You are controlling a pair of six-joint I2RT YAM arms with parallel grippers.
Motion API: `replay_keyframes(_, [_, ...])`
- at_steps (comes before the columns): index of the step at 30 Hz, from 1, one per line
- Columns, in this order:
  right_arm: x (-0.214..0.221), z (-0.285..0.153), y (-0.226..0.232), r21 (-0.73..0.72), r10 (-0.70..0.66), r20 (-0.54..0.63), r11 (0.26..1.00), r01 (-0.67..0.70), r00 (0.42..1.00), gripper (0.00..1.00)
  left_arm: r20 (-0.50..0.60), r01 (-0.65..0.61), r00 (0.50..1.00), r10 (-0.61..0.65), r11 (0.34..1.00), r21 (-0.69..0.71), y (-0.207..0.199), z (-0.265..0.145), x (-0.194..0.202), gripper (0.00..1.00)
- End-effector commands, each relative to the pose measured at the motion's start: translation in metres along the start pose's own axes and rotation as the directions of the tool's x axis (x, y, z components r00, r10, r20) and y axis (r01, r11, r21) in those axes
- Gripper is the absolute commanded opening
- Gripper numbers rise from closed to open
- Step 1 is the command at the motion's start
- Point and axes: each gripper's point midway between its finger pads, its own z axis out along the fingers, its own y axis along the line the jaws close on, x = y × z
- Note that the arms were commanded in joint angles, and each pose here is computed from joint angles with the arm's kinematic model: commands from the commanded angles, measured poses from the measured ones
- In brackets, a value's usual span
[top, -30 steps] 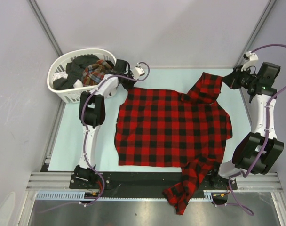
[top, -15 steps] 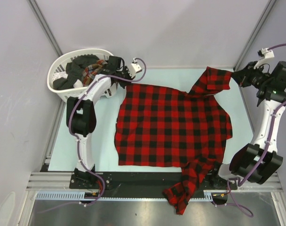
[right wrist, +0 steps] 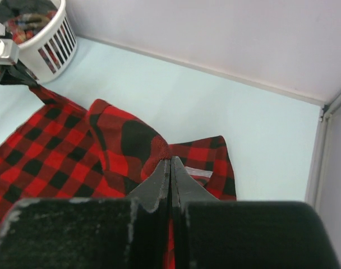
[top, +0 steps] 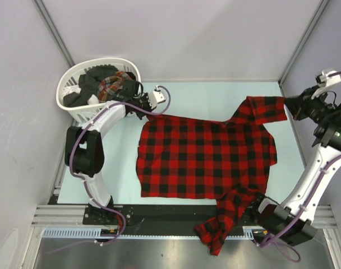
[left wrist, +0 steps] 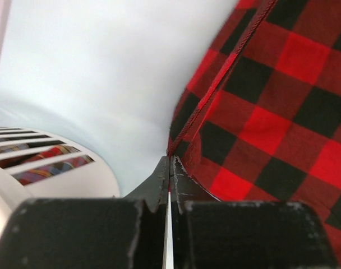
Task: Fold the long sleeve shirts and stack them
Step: Fold the shirt
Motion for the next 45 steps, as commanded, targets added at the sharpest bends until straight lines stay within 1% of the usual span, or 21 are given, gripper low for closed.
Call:
replay_keyframes(1, [0.007,-0.023,0.027,0.006,-0.074,-0.04,0.997,0.074,0.996,0.0,0.046,-0.105,0.993,0.104,0.995,-0.001,-0.015,-0.02,-0.012,0.0])
replay_keyframes(2, [0.008,-0.029,0.033,0.029,-0.109,-0.046,0.994,0.11,0.993,0.0,0.03,-0.107,0.994,0.107,0.994,0.016,-0.023,-0.018,-0.005,0.0])
replay_keyframes(8, [0.035,-0.05,0.053,0.084,-0.141,-0.109,0.985,0.15,0.984,0.0,-0.004,-0.129,0.992,0.129,0.99,0.056,-0.05,-0.01,0.013,0.0])
replay_keyframes(9, [0.036,-0.055,0.059,0.093,-0.172,-0.108,0.979,0.183,0.979,0.0,-0.013,-0.128,0.992,0.129,0.99,0.06,-0.052,-0.007,0.015,0.0])
replay_keyframes(13, [0.066,-0.058,0.057,0.122,-0.155,-0.161,0.977,0.175,0.975,0.0,-0.038,-0.129,0.99,0.134,0.986,0.109,-0.073,0.008,0.022,0.0])
replay_keyframes(16, [0.085,-0.055,0.058,0.097,-0.124,-0.196,0.985,0.145,0.973,0.0,-0.086,-0.131,0.986,0.144,0.982,0.138,-0.084,0.02,0.036,0.0])
replay_keyframes(21, [0.119,-0.053,0.069,0.008,-0.085,-0.259,0.996,0.091,0.962,0.0,-0.155,-0.117,0.977,0.145,0.978,0.172,-0.091,0.027,0.058,0.0])
replay_keyframes(22, [0.123,-0.052,0.073,-0.042,-0.12,-0.259,0.993,0.113,0.958,0.0,-0.171,-0.112,0.975,0.145,0.975,0.19,-0.096,0.025,0.062,0.01])
replay_keyframes(23, [0.131,-0.054,0.083,-0.076,-0.093,-0.279,0.994,0.074,0.956,0.0,-0.172,-0.121,0.973,0.156,0.973,0.197,-0.097,0.024,0.064,0.01])
replay_keyframes(32, [0.155,-0.06,0.126,-0.269,-0.08,-0.292,0.963,-0.002,0.953,0.0,-0.152,-0.109,0.977,0.148,0.965,0.24,-0.112,0.005,0.058,0.16])
replay_keyframes(33, [0.155,-0.06,0.128,-0.282,-0.08,-0.288,0.959,-0.005,0.954,0.0,-0.151,-0.108,0.978,0.147,0.965,0.239,-0.112,0.004,0.057,0.26])
replay_keyframes(35, [0.151,-0.057,0.132,-0.307,-0.087,-0.268,0.952,0.0,0.96,0.0,-0.14,-0.102,0.981,0.134,0.971,0.216,-0.106,-0.003,0.047,0.34])
replay_keyframes(36, [0.148,-0.055,0.135,-0.312,-0.063,-0.261,0.95,-0.022,0.963,0.0,-0.118,-0.1,0.985,0.127,0.972,0.211,-0.105,-0.007,0.039,0.46])
replay_keyframes(37, [0.143,-0.05,0.134,-0.33,-0.087,-0.238,0.944,0.004,0.967,0.0,-0.093,-0.093,0.989,0.114,0.975,0.204,-0.103,-0.014,0.029,0.5])
replay_keyframes(38, [0.144,-0.047,0.134,-0.338,-0.083,-0.232,0.941,0.0,0.969,0.0,-0.045,-0.1,0.993,0.109,0.979,0.177,-0.1,-0.026,0.013,0.61])
replay_keyframes(39, [0.144,-0.043,0.135,-0.329,-0.025,-0.251,0.942,-0.061,0.968,0.0,0.018,-0.094,0.996,0.092,0.977,0.192,-0.104,-0.032,-0.003,0.66])
replay_keyframes(40, [0.138,-0.032,0.131,-0.349,-0.074,-0.216,0.937,-0.006,0.973,0.0,0.052,-0.066,0.997,0.057,0.98,0.187,-0.104,-0.04,-0.016,0.74])
replay_keyframes(41, [0.143,-0.025,0.133,-0.357,-0.059,-0.233,0.934,-0.029,0.971,0.0,0.093,-0.051,0.995,0.035,0.981,0.185,-0.105,-0.047,-0.028,0.82])
replay_keyframes(43, [0.146,-0.01,0.125,-0.334,-0.077,-0.252,0.942,-0.012,0.965,0.0,0.207,-0.009,0.978,-0.023,0.988,0.153,-0.104,-0.071,-0.061,0.86])
replay_keyframes(44, [0.148,-0.003,0.137,-0.382,-0.104,-0.258,0.924,-0.002,0.961,0.0,0.241,0.005,0.97,-0.037,0.991,0.133,-0.103,-0.08,-0.07,0.91])
replay_keyframes(45, [0.155,0.002,0.135,-0.368,-0.116,-0.281,0.93,0.004,0.953,0.0,0.31,-0.007,0.951,-0.017,0.997,0.077,-0.097,-0.1,-0.088,0.94])
